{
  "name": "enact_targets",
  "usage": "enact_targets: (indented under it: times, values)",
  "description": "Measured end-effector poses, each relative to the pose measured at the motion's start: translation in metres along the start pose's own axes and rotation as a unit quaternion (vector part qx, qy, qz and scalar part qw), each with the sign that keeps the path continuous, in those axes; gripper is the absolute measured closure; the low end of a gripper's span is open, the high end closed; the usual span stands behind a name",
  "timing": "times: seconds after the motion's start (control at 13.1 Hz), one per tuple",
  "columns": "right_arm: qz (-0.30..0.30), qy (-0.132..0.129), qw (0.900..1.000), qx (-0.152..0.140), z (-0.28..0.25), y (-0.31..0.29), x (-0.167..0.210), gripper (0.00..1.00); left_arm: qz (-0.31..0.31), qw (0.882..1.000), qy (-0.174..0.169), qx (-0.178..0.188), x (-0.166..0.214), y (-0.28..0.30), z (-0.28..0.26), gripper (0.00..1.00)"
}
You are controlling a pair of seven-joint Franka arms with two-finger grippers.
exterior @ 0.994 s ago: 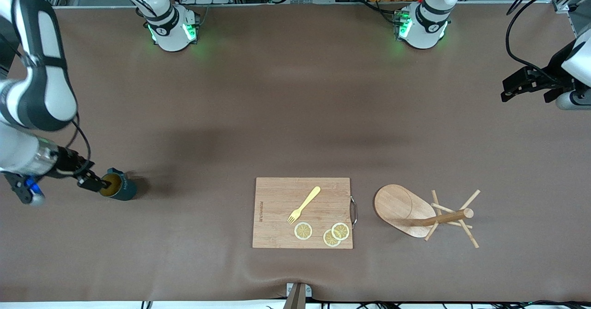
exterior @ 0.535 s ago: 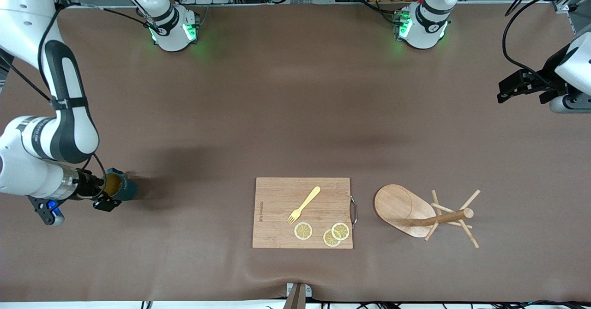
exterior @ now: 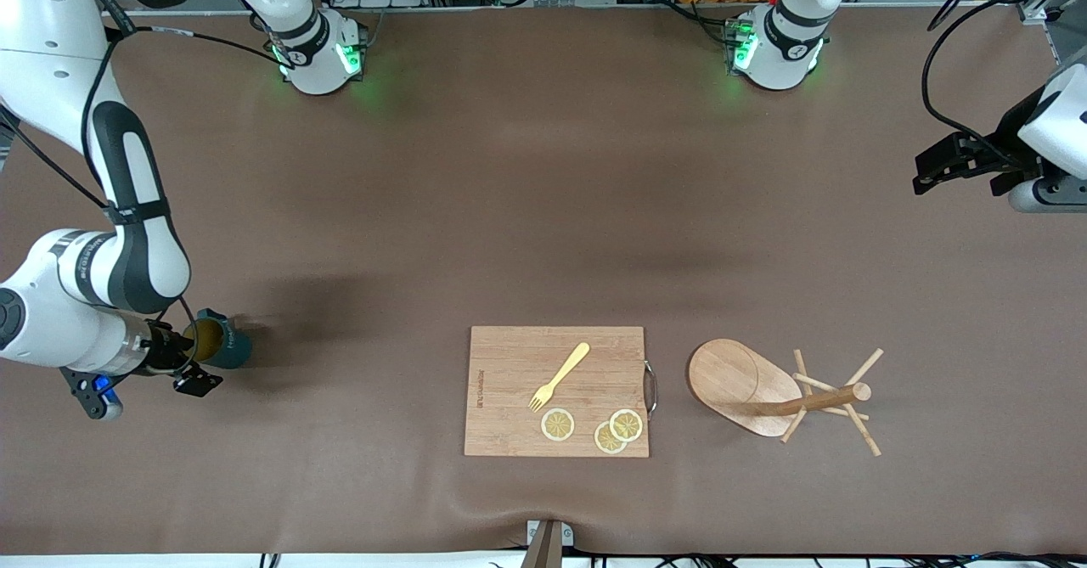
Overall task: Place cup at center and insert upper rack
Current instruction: 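Close the right gripper on the teal mug's rim, then carry the teal mug with the right gripper to the table center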
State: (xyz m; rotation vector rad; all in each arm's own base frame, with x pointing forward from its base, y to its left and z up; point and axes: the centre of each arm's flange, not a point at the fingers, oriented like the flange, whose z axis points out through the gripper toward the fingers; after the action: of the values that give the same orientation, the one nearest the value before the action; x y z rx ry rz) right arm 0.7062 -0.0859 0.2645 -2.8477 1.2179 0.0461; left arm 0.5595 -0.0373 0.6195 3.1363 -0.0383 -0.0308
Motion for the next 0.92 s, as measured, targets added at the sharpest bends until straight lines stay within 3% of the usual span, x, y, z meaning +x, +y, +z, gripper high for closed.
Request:
enact_targets:
  times: [0.08,0.15,0.23,0.54,0.69,0.92]
  values:
    - [0.001,-0.003,1.0,-0.002,0.005,0.001,0.0,0.17,0.0,1.0,-0.001,0.0,0.0,0.0,0.001,0.0]
    - [0.002,-0.005,1.0,-0.004,0.01,0.002,0.001,0.18,0.0,1.0,-0.001,0.0,0.001,0.0,0.002,0.0]
    - [0.002,-0.007,1.0,-0.006,0.014,0.002,0.0,0.25,0.0,1.0,-0.002,0.0,0.001,0.0,0.002,0.0]
    - [0.0,-0.008,1.0,-0.008,0.017,0.002,0.0,0.76,0.0,1.0,-0.003,0.0,0.001,0.0,0.003,0.0]
    - [-0.004,-0.006,1.0,-0.01,0.015,0.0,-0.001,0.96,0.0,1.0,-0.004,0.0,0.001,0.0,0.005,0.0]
    - [-0.015,-0.015,1.0,-0.016,0.012,-0.012,-0.011,0.96,0.0,1.0,-0.004,0.0,0.001,0.0,0.005,0.0]
